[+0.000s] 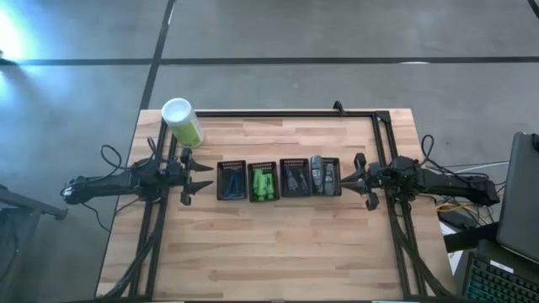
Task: Pick & Place Travel size toiletries
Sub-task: Return to Home Position
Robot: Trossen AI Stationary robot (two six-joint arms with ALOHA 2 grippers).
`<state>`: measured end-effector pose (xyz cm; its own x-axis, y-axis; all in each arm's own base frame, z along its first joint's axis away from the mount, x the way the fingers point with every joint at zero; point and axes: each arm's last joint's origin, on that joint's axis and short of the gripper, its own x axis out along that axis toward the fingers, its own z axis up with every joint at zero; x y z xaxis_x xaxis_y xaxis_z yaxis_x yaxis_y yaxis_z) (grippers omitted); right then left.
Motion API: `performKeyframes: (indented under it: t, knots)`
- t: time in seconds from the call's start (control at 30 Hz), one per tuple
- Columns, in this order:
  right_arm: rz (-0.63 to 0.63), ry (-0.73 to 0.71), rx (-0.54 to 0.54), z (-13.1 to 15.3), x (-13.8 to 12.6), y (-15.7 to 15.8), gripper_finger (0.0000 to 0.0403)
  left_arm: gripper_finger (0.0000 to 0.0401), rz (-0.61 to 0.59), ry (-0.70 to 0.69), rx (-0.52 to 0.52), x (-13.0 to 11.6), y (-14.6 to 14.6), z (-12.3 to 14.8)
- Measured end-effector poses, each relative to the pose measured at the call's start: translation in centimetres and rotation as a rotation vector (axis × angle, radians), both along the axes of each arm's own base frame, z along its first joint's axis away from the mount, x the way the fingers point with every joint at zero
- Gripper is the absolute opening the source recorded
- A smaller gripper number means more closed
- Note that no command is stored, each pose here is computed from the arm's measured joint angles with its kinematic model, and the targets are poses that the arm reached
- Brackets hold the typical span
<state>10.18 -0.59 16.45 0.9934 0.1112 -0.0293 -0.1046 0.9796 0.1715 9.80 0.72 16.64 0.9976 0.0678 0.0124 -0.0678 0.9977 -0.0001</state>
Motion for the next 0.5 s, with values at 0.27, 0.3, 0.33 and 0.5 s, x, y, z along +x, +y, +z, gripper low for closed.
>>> performKeyframes:
  t: [0.27, 0.3, 0.33, 0.5]
  knots:
    - [0.0, 0.0, 0.0, 0.0, 0.0, 0.0, 0.0081, 0.0218, 0.0, 0.0, 0.0, 0.0, 0.0, 0.0]
    - [0.0, 0.0, 0.0, 0.0, 0.0, 0.0, 0.0084, 0.0218, 0.0, 0.0, 0.0, 0.0, 0.0, 0.0]
    - [0.0, 0.0, 0.0, 0.0, 0.0, 0.0, 0.0088, 0.0218, 0.0, 0.0, 0.0, 0.0, 0.0, 0.0]
    - [0.0, 0.0, 0.0, 0.0, 0.0, 0.0, 0.0103, 0.0218, 0.0, 0.0, 0.0, 0.0, 0.0, 0.0]
